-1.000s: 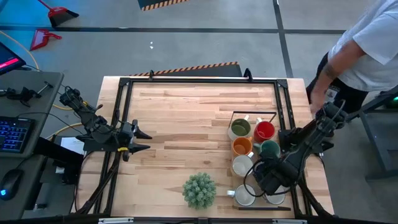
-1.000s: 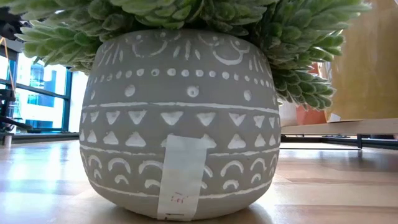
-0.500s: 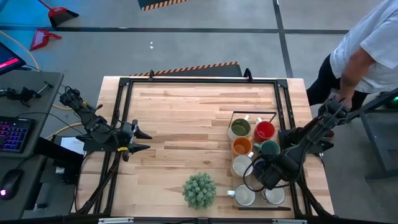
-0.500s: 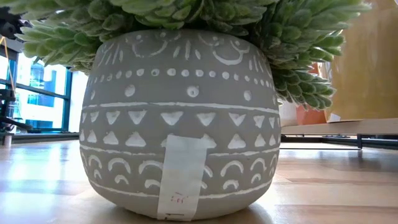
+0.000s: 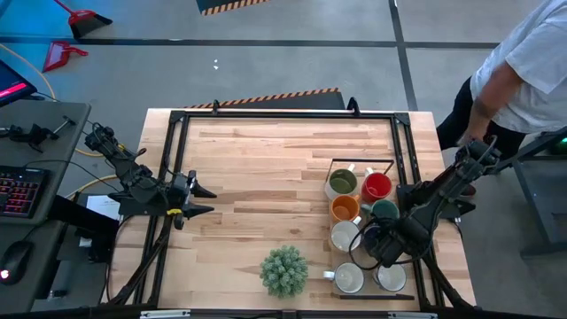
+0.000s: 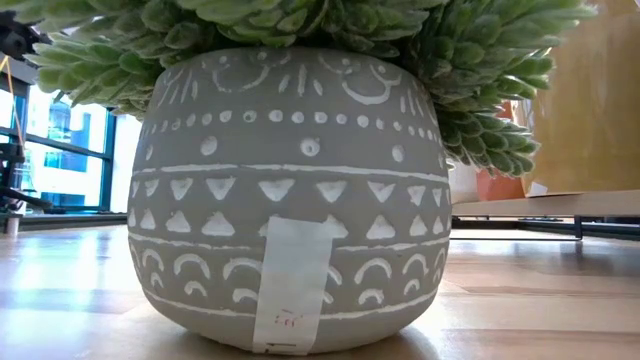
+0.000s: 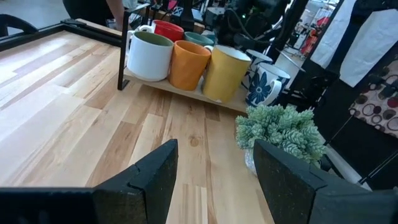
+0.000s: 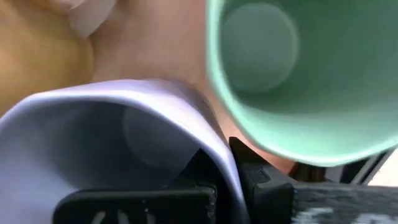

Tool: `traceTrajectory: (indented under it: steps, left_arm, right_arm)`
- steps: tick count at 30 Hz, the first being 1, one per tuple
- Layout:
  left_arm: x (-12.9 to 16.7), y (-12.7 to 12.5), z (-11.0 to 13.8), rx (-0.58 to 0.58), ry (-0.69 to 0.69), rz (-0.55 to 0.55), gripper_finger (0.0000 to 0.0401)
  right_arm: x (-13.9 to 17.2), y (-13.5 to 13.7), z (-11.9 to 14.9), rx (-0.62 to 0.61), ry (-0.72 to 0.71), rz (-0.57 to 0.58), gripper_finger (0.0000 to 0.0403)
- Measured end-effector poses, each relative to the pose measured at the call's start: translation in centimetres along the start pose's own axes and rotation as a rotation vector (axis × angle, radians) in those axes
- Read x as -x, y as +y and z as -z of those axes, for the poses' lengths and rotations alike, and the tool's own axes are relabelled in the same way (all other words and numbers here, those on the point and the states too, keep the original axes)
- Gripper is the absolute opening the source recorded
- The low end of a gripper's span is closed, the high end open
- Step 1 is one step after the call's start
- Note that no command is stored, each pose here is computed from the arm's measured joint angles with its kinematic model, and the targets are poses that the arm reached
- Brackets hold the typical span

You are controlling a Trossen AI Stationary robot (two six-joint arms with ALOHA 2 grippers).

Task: Place coffee mugs
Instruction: Put the light blue mug on the shelf

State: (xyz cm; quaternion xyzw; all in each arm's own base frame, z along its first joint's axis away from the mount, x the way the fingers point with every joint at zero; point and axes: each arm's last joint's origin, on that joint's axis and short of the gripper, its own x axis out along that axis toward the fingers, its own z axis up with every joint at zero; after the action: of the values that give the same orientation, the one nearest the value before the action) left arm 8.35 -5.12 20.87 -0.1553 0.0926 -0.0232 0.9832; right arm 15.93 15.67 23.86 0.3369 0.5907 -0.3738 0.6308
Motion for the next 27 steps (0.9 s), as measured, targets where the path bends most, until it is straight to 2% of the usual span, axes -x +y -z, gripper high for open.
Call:
traceTrajectory:
  steps: [11, 27]
  left_arm:
    - [0.00, 0.01, 0.02, -0.003, 0.002, -0.001, 0.0197]
    - [0.00, 0.01, 0.02, -0.012, 0.002, -0.002, 0.0197]
  right_arm:
    - [0.36, -0.34, 0.00, 0.008, 0.041, -0.003, 0.0000]
    - [0.36, -0.27, -0.05, 0.016, 0.020, -0.014, 0.0000]
